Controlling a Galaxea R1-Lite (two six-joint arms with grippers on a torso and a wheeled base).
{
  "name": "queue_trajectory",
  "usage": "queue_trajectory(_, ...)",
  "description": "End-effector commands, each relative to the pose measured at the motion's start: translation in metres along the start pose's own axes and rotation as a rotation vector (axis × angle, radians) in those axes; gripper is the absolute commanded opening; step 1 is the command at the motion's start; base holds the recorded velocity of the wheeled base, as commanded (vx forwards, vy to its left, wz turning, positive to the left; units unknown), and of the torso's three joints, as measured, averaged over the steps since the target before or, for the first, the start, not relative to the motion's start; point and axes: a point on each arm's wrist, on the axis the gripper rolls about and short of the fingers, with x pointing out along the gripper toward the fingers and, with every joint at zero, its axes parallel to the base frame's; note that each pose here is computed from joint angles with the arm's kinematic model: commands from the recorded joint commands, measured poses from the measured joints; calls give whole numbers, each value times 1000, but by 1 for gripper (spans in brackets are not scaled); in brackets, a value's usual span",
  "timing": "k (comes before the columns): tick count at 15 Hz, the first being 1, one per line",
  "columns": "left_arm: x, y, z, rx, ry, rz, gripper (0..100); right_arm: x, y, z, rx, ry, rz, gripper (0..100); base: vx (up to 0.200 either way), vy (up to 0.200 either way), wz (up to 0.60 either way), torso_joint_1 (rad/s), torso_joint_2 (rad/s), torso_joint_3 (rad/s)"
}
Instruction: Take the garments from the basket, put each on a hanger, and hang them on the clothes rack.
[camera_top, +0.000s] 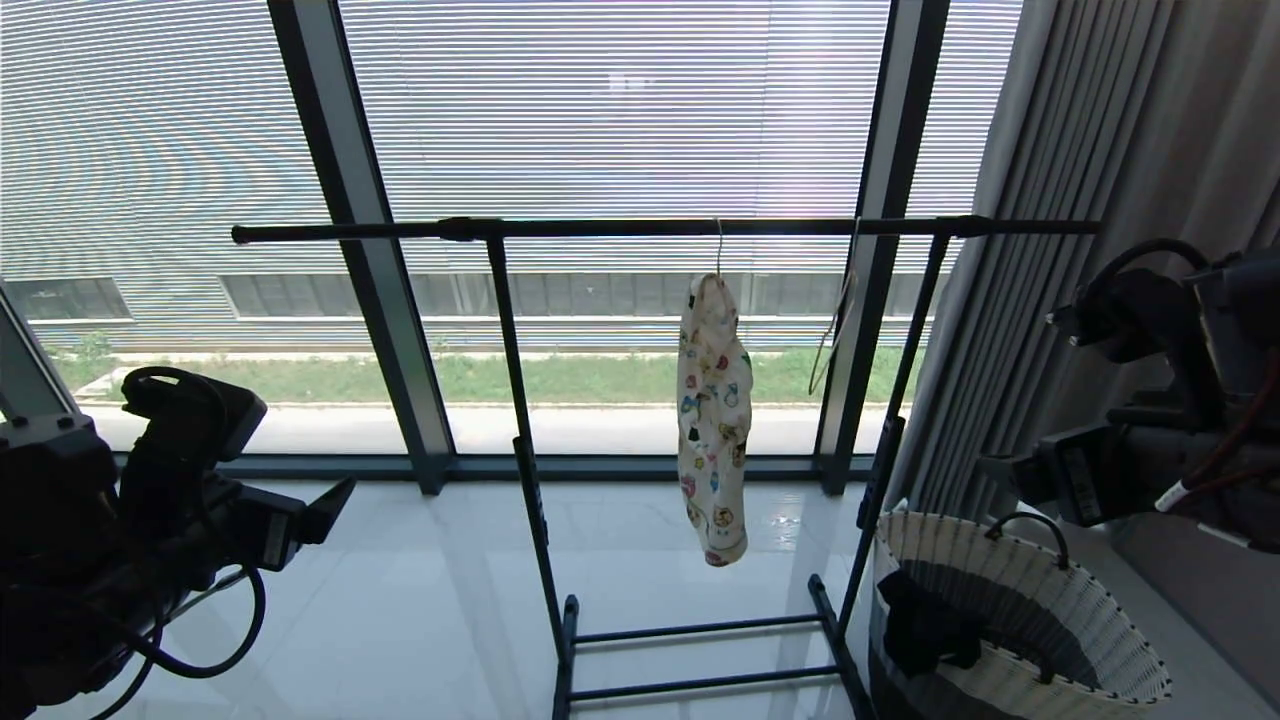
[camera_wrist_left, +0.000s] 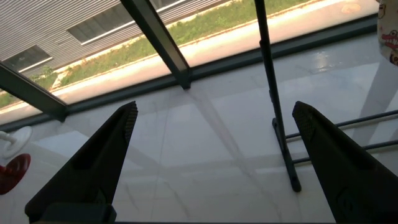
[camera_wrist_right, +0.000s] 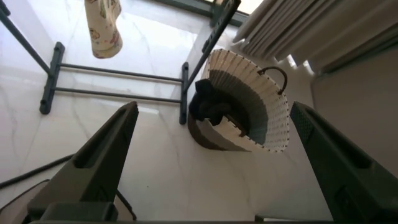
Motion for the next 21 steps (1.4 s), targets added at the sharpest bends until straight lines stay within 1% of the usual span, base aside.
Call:
queue_trajectory(1,0,0,0,-1,2,1,100,-9,-6,-11,-17,-37,5,100,0,0,0,-27,56,36)
queue_trajectory(4,-1,1,0,-3,0,4,100,-7,-6,-16,-40,-76,7,100,0,0,0,-178,403,212)
queue_trajectory(13,-3,-1,-3,1,5,0,100,-10,-8,-15,-63,-91,3,100,0,0,0,-232,520,288)
queue_trajectory(21,-4,-1,-3,6,5,0,100,-10,-8,-17,-71,-87,3,100,0,0,0,-197,486,283)
